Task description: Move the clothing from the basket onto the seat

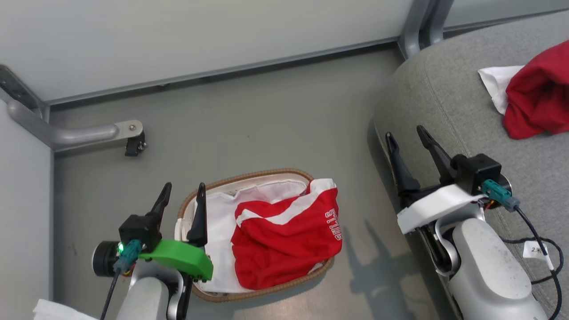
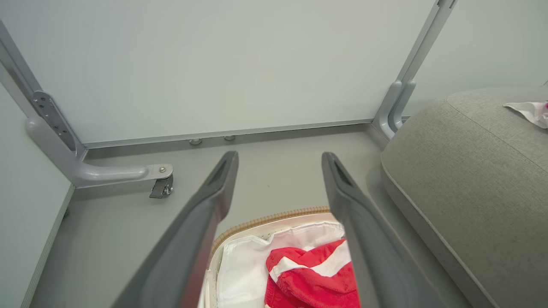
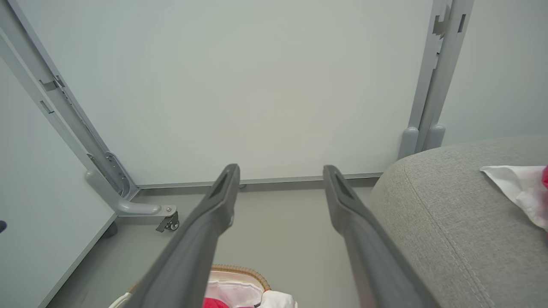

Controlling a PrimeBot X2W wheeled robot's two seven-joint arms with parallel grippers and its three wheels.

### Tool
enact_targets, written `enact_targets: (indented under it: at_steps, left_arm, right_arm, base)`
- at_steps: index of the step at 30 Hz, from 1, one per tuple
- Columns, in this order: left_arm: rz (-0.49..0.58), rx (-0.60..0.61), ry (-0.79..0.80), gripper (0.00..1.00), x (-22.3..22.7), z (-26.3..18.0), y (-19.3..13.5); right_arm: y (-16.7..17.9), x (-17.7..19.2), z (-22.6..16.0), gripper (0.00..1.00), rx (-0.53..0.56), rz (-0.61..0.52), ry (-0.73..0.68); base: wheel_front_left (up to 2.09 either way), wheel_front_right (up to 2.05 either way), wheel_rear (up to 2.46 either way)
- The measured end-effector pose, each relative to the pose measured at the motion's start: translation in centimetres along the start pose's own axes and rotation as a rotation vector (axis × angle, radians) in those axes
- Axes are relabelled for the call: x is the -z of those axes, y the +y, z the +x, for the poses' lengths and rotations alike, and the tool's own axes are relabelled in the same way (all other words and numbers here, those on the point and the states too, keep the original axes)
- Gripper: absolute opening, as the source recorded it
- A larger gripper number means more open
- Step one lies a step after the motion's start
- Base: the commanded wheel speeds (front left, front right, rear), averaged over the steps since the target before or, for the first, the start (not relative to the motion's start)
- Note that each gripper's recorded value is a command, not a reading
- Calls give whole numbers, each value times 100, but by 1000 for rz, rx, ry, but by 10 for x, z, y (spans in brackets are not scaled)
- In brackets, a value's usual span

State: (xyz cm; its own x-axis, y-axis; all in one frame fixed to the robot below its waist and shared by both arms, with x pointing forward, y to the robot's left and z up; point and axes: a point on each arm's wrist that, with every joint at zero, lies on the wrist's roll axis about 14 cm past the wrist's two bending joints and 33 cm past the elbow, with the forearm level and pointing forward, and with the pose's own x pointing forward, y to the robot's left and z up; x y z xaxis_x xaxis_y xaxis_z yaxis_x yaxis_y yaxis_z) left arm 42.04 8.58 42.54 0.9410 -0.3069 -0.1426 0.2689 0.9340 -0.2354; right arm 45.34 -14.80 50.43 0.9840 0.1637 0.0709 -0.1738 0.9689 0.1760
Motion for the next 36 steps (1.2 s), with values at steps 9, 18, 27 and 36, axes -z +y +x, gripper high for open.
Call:
enact_targets:
  at_steps: [9,18,27,36]
  left_arm:
    - [8,101,123,100,48,70,-14]
    - [7,195,355,100,145,111,-18]
    - [35,314,577,100,237,112,-33]
    - [19,335,761,100,307,93,-33]
  right_arm:
    - [-8,9,43,100,-9,3,-25]
    - [-32,47,63,100,22,45,21]
    - [-52,91,62,100,56,54,107]
    - [-78,129,47,100,121,33,202]
  base:
    - [0,0,0]
    - [0,0,0]
    - [0,0,0]
    - [0,0,0]
